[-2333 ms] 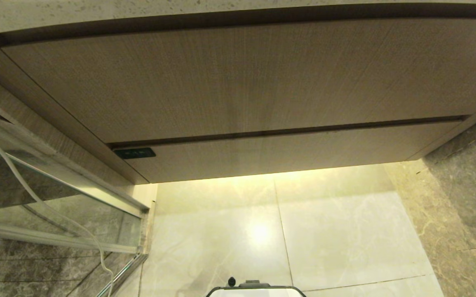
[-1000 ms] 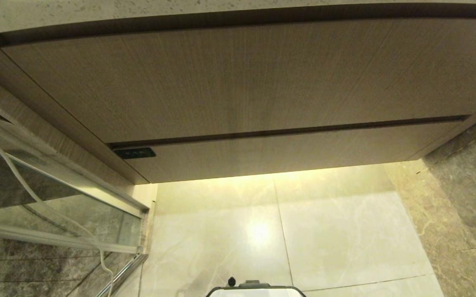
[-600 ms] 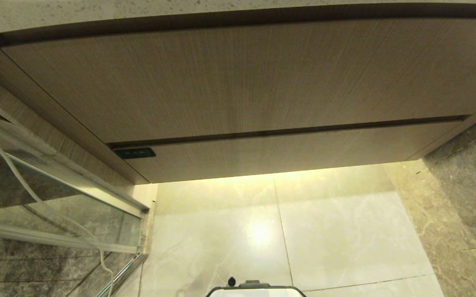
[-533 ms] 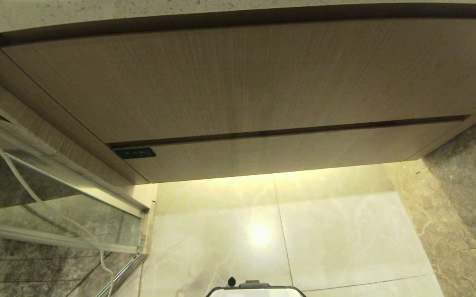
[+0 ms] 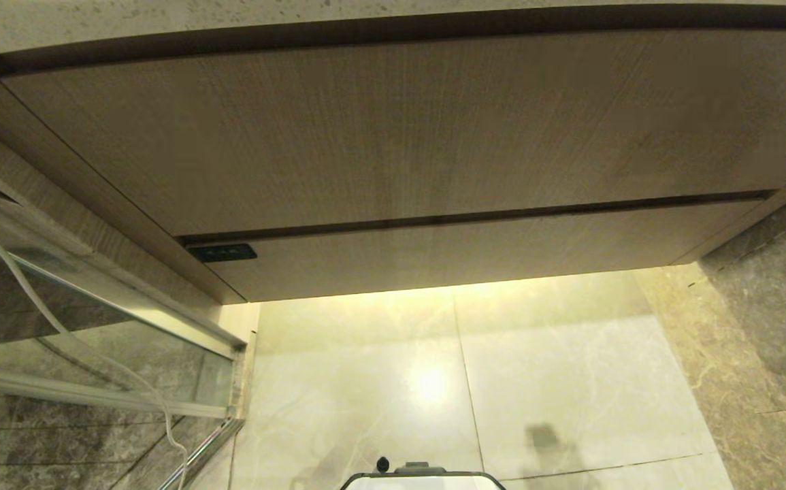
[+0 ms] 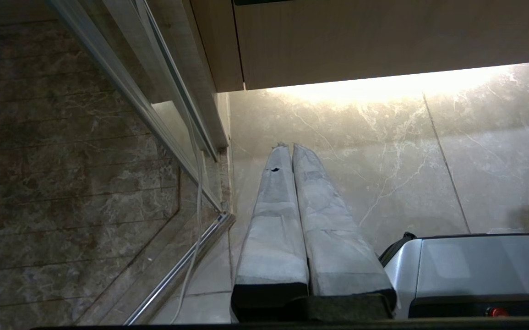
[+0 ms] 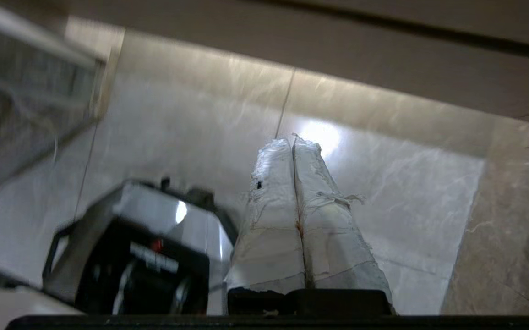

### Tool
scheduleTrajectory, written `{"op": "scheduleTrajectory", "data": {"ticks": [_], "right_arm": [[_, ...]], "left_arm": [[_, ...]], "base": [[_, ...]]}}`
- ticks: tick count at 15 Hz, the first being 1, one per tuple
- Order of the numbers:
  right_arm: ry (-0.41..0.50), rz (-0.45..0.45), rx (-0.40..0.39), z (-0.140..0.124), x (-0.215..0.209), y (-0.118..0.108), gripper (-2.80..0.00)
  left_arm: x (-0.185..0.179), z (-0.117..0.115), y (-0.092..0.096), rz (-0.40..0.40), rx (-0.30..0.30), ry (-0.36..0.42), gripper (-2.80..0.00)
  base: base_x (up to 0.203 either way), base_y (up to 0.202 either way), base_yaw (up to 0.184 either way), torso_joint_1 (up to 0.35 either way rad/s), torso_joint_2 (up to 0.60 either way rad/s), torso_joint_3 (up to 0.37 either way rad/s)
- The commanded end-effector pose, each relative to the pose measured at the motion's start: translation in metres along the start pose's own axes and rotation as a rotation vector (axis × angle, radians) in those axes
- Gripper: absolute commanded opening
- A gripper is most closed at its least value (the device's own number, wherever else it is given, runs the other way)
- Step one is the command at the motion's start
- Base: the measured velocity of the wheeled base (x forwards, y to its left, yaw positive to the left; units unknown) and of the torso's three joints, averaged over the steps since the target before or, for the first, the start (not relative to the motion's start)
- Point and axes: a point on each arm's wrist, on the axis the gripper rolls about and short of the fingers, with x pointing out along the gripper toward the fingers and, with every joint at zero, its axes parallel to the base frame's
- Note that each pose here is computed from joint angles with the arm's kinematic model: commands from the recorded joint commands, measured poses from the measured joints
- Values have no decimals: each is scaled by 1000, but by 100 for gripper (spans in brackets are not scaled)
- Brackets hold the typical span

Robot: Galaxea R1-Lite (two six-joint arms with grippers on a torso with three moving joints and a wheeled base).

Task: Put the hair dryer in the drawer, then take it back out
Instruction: Pull open the drawer

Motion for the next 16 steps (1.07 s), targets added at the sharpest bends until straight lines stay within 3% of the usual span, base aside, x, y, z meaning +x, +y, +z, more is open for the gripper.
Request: {"op": "scheduleTrajectory", "data": {"ticks": [1,3,4,5,7,9,11,13,14,16], "right_arm": [[262,98,-44,5,85,-6,-280],[424,174,-142,-1,101,-3,-280],[471,203,-188,-5,110,-3,-47],[495,226,-252,-7,119,-3,0],[516,250,-373,-10,132,-7,0],[516,187,-449,-8,138,-14,0],[523,120,-612,-11,145,-17,0],[503,134,-734,-25,152,-16,0],[482,147,-802,-35,158,-14,0],[330,122,-902,-53,177,-13,0]], "left_arm": [[0,0,0,0,0,0,-280],[0,0,0,0,0,1,-280],[0,0,0,0,0,0,-280],[0,0,0,0,0,1,-280],[0,0,0,0,0,0,-280],[0,0,0,0,0,1,-280],[0,0,0,0,0,1,-280],[0,0,0,0,0,1,-280],[0,0,0,0,0,0,-280],[0,0,0,0,0,0,-280]], "base": [[0,0,0,0,0,0],[0,0,0,0,0,0],[0,0,0,0,0,0],[0,0,0,0,0,0],[0,0,0,0,0,0],[0,0,0,0,0,0],[0,0,0,0,0,0],[0,0,0,0,0,0],[0,0,0,0,0,0],[0,0,0,0,0,0]]}}
